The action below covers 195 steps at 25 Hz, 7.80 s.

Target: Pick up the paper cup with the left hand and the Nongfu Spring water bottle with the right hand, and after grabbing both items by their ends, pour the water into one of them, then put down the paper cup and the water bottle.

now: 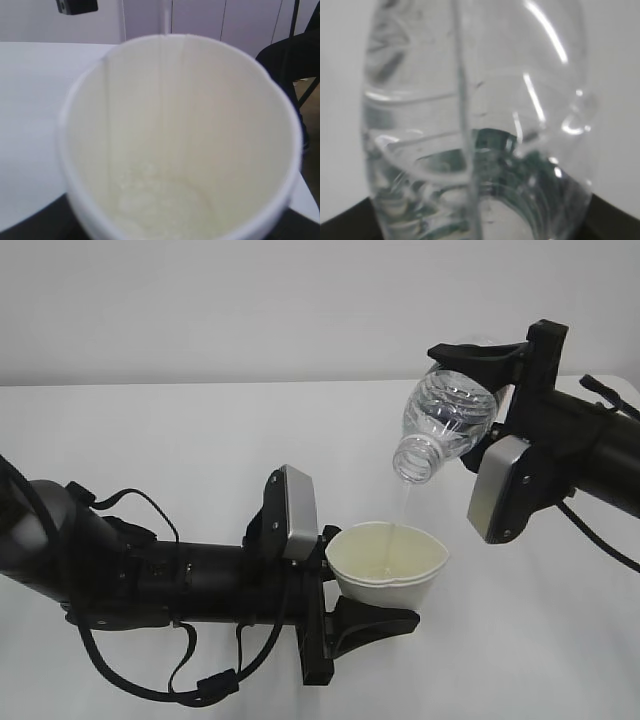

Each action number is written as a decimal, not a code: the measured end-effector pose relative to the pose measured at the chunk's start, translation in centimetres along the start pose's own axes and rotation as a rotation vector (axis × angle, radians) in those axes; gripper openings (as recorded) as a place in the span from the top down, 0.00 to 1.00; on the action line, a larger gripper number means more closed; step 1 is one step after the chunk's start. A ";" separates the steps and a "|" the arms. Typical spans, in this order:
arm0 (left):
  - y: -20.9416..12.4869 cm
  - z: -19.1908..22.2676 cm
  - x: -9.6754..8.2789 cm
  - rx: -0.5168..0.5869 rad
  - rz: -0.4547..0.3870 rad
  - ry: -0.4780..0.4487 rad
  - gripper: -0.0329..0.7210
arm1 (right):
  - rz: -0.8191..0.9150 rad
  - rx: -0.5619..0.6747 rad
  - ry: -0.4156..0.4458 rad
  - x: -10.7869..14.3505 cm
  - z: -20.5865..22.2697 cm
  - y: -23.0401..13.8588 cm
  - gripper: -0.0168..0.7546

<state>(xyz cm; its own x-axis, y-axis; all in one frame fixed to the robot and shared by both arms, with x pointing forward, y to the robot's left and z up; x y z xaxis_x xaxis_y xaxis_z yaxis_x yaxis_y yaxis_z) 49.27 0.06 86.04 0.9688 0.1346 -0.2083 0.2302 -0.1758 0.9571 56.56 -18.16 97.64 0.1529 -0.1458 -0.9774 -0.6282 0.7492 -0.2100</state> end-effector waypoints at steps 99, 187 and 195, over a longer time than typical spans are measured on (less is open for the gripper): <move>-0.2 0.0 -0.2 0.014 0.010 -0.018 0.39 | -0.068 0.018 -0.002 0.0 0.0 -0.2 0.36; -0.2 0.2 -0.5 0.016 0.007 -0.021 0.39 | -0.096 0.024 -0.005 -0.1 0.0 -0.3 0.36; -0.2 0.2 -0.5 0.014 0.005 -0.017 0.39 | -0.096 0.024 -0.005 -0.1 0.0 -0.3 0.36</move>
<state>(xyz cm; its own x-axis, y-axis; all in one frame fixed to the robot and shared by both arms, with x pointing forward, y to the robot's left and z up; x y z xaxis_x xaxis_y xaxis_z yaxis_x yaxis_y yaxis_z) 48.78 -0.17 85.89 0.9713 0.1174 -0.2068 0.2264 -0.1898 0.9554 56.74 -18.38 97.78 0.2151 -0.2145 -0.9527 -0.5924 0.7469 -0.3020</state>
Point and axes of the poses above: a point on each arm's last joint axis where the gripper is mounted, z pointing out along that axis toward the gripper, x along the wrist's bending axis when the last joint is at zero, y = z × x, the point moved 4 cm from there along z, pointing out along that axis toward the gripper, and after that the axes turned 12 degrees about -z, right-handed, at the moved point
